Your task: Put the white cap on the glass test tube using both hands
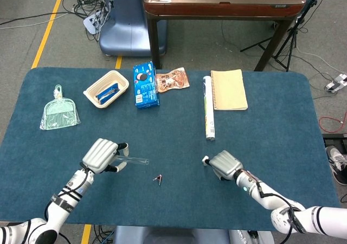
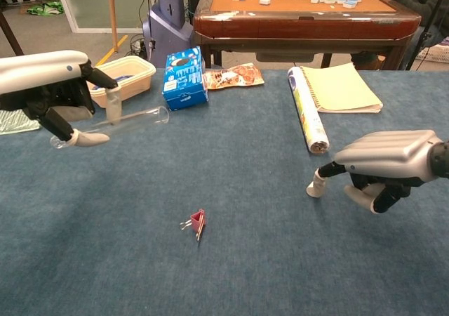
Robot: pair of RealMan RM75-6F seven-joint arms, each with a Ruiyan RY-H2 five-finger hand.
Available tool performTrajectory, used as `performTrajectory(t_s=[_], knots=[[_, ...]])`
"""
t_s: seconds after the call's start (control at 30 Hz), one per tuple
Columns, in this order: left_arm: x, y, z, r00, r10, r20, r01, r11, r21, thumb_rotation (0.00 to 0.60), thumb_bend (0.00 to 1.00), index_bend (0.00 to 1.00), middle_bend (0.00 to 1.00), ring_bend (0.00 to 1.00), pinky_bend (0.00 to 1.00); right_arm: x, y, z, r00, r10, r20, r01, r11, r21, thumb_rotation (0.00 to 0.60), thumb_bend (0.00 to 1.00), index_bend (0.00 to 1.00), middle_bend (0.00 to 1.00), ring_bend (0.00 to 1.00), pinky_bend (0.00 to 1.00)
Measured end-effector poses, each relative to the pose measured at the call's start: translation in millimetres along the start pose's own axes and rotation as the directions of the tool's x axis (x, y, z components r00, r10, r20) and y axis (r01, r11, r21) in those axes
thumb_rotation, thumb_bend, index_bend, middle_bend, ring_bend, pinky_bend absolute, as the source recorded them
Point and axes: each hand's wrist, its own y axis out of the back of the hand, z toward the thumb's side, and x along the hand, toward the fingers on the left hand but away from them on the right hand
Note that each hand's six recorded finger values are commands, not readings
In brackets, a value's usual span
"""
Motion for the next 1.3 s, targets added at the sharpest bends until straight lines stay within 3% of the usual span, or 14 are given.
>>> performTrajectory(t_s=[0.93,1.3], knots=[[-0.7,-1.2,0.1,1.000,-0.005,0.001,0.005,1.000,0.001,0.600,0.26,0.62,1.00,0.99,1.00,-4.9,13.4,-22.1,0.995,-0.050,0.081,0.051,0.999,-0.004,0.600,1.00,0.28,1.00,1.00,1.00],[-2.1,1.5,2.8,1.000,0.001,0.010,-0.001,1.000,0.004,0.600,0.26,0.63,1.00,0.99,1.00,8.0,22.7,-20.1,0.993,-0.080,0.084,0.083,0.996,-0.032,0.600,0.96,0.28,1.00,1.00,1.00]])
